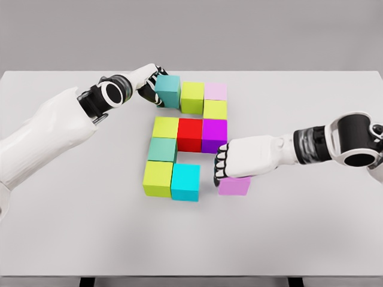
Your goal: Assemble the squares on the desktop into the number 2
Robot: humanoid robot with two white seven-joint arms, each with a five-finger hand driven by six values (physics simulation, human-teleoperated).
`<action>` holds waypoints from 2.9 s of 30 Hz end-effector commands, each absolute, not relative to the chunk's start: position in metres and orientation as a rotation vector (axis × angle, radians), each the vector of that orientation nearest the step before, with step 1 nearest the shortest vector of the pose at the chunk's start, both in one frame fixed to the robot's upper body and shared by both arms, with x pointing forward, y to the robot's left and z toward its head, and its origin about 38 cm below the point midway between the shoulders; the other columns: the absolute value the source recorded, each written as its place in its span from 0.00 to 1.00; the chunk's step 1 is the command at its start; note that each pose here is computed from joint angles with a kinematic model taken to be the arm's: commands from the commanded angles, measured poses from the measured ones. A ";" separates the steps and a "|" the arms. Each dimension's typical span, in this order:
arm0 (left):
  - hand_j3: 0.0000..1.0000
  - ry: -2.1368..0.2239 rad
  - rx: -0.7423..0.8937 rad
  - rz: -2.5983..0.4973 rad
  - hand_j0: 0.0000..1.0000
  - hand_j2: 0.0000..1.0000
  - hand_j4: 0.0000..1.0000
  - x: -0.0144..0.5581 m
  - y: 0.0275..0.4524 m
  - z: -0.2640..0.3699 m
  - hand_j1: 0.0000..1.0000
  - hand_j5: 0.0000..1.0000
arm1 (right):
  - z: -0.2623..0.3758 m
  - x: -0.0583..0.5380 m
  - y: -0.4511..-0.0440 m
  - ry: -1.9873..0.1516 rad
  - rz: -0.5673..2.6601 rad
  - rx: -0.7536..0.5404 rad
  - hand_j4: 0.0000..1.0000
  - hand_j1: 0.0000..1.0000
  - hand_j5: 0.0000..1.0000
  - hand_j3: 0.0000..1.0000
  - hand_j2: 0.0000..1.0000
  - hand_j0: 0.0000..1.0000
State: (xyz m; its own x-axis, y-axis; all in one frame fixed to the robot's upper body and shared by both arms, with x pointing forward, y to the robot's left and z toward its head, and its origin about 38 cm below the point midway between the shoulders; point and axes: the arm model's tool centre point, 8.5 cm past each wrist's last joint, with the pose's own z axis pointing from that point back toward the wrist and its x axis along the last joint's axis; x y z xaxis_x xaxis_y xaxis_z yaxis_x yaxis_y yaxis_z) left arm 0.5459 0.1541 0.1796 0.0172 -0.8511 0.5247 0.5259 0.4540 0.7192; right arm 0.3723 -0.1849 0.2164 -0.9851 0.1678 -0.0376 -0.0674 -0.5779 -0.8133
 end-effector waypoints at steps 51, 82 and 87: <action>0.96 -1.056 0.412 -1.109 0.96 0.96 0.96 0.556 0.133 0.158 0.96 0.96 | 0.204 0.360 -0.279 -1.218 2.480 -0.244 1.00 1.00 1.00 1.00 1.00 1.00; 1.00 -0.816 0.510 -1.430 1.00 1.00 1.00 0.546 0.269 0.201 1.00 1.00 | 0.187 0.386 -0.283 -1.139 2.475 -0.327 1.00 1.00 1.00 1.00 1.00 1.00; 1.00 -0.841 0.481 -1.460 1.00 1.00 1.00 0.547 0.247 0.200 1.00 1.00 | 0.185 0.375 -0.268 -1.167 2.521 -0.289 1.00 1.00 1.00 1.00 1.00 1.00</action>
State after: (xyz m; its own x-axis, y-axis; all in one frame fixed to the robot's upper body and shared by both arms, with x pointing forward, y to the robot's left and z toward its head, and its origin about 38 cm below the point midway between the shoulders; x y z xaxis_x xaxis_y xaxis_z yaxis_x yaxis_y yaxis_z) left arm 0.5469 0.2548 0.2005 -0.0733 -0.9765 0.2028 0.6607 0.1047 0.7433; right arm 0.3795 -0.2739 0.1870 -0.9106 0.4108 -0.0442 -0.2322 -0.5972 -0.7678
